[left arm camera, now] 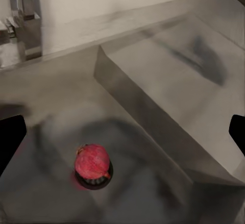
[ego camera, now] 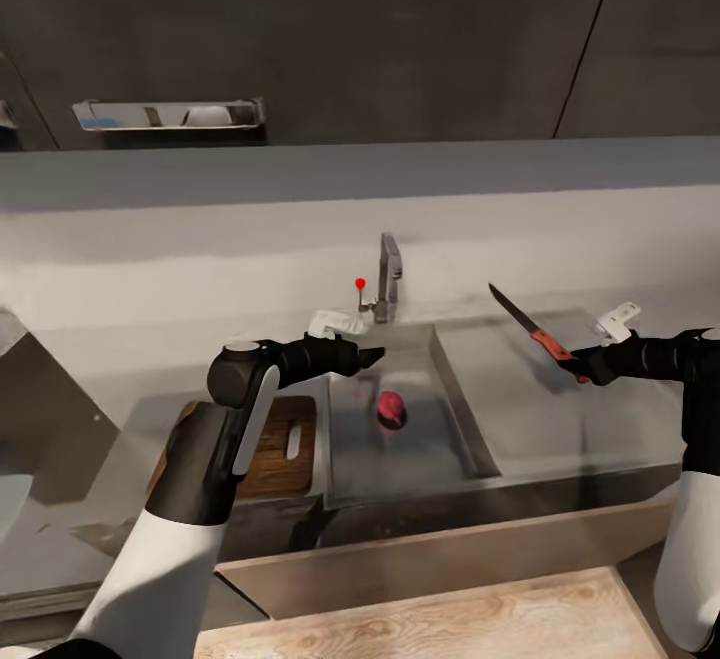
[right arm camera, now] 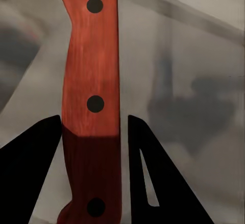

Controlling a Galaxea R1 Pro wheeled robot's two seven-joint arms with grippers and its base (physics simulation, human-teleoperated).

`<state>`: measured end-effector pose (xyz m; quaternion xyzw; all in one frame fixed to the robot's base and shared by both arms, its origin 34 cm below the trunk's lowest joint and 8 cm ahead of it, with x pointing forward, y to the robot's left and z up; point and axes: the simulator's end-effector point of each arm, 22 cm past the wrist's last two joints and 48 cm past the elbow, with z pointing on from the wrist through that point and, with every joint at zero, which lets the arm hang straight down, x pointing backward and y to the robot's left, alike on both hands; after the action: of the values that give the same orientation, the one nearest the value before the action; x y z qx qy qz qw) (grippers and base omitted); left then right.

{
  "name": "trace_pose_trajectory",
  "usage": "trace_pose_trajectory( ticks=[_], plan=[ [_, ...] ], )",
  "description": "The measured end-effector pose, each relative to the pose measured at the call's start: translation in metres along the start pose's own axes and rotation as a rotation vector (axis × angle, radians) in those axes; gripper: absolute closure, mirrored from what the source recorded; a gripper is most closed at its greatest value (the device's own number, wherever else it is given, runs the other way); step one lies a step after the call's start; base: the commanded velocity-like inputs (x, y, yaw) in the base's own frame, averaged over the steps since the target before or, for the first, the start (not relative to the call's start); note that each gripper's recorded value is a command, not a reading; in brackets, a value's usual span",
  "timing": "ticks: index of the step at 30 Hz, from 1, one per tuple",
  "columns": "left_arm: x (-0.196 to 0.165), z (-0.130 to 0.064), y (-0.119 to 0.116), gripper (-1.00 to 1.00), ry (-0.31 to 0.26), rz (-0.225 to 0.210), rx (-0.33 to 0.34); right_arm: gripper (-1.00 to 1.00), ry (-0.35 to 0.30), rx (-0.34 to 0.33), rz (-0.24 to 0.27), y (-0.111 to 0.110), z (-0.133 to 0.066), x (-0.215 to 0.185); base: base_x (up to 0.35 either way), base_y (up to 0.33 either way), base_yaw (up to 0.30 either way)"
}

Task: In the kitchen, take the Vidalia onion out of the sink, dice it on the chopping board with the paring knife, put the diced onion into the bowl on the countertop, then place both the paring knife and the chopping board into the sink.

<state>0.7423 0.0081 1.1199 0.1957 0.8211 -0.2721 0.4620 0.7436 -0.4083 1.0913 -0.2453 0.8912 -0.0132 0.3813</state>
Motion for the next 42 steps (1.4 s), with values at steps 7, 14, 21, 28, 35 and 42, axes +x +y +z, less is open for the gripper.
trace_pose_trajectory(
  ticks=[7,14,21,28,35,42],
  plan=[
    [0.001,0.0,0.0,-1.0,0.001,-0.001,0.0,1.0,0.0,0.001,0.0,0.0,0.0,0.0,0.0,-0.297,0.16],
    [0.001,0.0,0.0,-1.0,0.001,-0.001,0.0,1.0,0.0,0.001,0.0,0.0,0.0,0.0,0.0,-0.31,0.01],
    [0.001,0.0,0.0,-1.0,0.001,-0.001,0.0,1.0,0.0,0.001,0.001,0.0,0.0,0.0,0.0,-0.228,0.0],
    [0.032,0.016,0.007,-1.0,0.079,-0.038,-0.002,1.0,-0.001,0.001,0.001,0.0,0.0,0.0,0.0,-0.022,0.0],
    [0.073,0.035,0.049,-1.0,0.155,-0.075,-0.15,1.0,-0.004,0.005,-0.002,-0.001,-0.002,-0.002,0.0,0.0,0.0],
    [0.067,0.025,0.082,-1.0,0.173,-0.106,-0.261,1.0,-0.004,0.004,-0.001,0.0,-0.001,-0.002,0.0,0.0,0.0]
  ],
)
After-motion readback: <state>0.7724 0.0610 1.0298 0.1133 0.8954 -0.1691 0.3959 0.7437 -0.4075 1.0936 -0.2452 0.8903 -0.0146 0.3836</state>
